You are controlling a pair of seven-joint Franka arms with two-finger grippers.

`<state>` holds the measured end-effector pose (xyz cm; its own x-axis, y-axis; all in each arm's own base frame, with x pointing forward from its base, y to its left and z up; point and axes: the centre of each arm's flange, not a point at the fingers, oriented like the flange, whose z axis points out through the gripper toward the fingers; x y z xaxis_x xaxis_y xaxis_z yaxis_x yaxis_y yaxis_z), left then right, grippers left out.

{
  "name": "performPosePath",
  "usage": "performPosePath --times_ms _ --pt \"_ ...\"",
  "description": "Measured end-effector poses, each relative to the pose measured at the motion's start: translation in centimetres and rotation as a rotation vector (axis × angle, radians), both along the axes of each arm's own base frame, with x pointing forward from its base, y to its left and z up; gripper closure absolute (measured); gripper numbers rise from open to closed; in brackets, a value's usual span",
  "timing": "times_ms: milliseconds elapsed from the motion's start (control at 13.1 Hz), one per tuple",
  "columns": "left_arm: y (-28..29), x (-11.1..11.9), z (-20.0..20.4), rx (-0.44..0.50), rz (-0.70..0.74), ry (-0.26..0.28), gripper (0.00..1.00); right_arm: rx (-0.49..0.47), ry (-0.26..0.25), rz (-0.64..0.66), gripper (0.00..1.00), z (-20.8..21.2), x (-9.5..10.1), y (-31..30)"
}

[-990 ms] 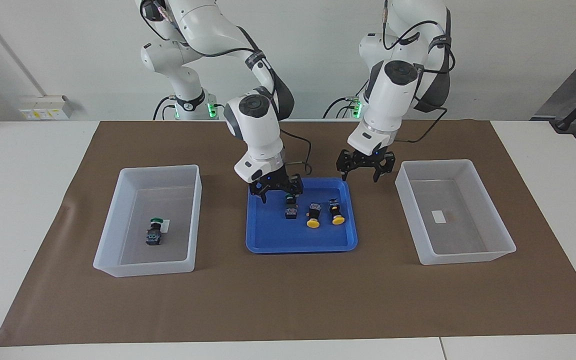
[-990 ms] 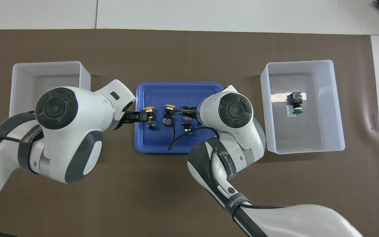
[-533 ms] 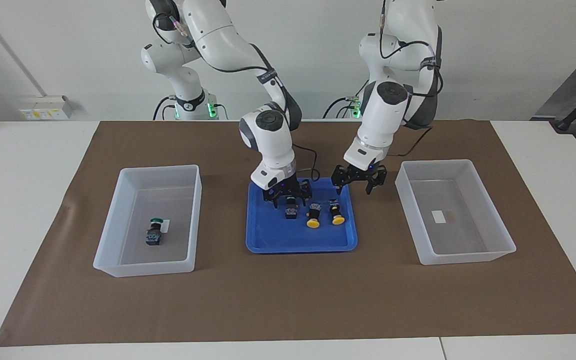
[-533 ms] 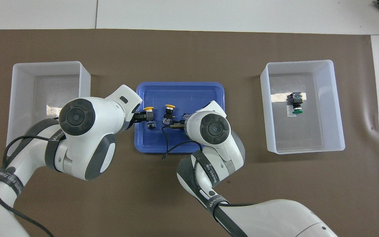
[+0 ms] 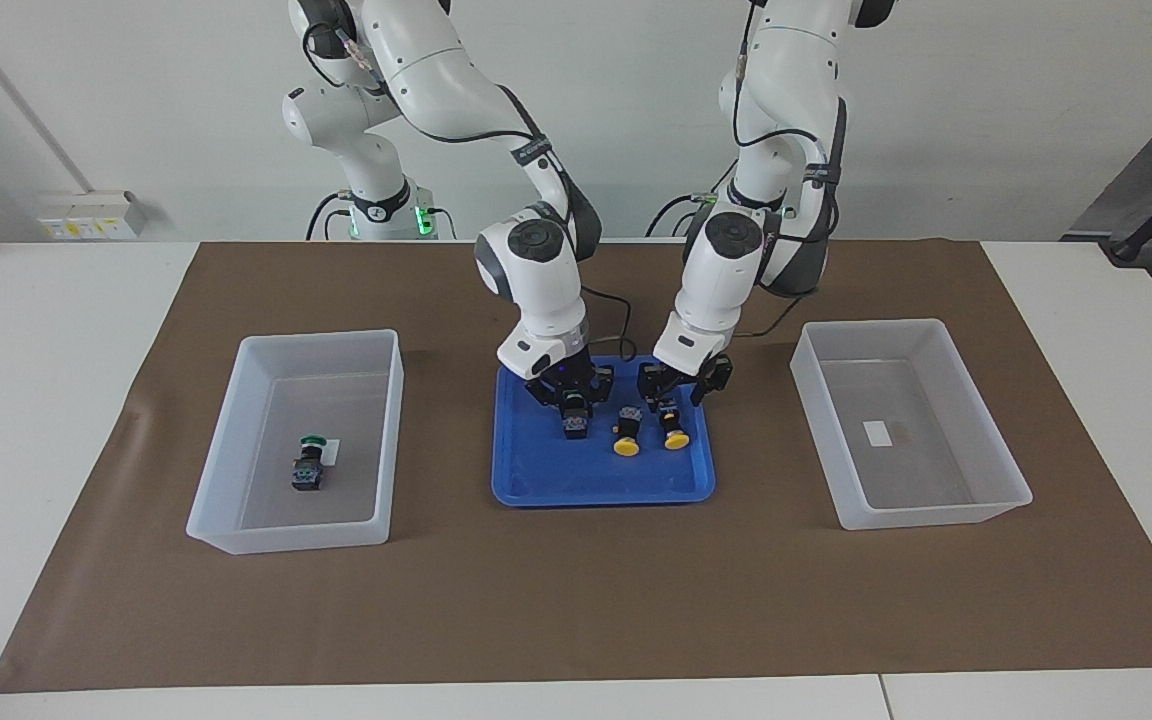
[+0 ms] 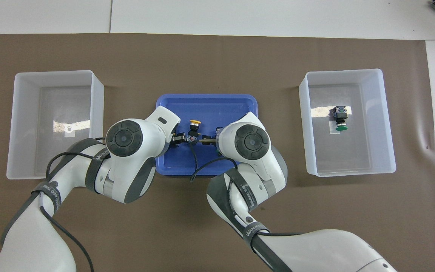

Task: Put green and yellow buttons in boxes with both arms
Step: 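Carry the yellow button to the left bin while the right gripper carries green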

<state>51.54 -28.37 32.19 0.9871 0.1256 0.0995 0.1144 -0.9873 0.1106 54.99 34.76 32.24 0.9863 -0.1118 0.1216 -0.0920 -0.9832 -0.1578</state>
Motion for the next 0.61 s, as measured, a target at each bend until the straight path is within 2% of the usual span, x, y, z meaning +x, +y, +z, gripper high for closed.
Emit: performPosePath --times_ms 152,381,609 --pt "0.0 0.1 0.2 -0.002 0.003 -0.003 0.67 0.008 -0.005 -0.057 0.59 5.8 2.1 -4.3" --pt "0.3 1.5 2.8 -0.025 0.017 -0.05 0.68 -0.023 -0.03 -0.059 0.59 12.9 4.2 -14.6" --pt "3.5 3.9 8.0 -0.048 0.074 -0.106 0.68 -0.072 -0.013 0.01 0.59 13.1 5.7 -24.9"
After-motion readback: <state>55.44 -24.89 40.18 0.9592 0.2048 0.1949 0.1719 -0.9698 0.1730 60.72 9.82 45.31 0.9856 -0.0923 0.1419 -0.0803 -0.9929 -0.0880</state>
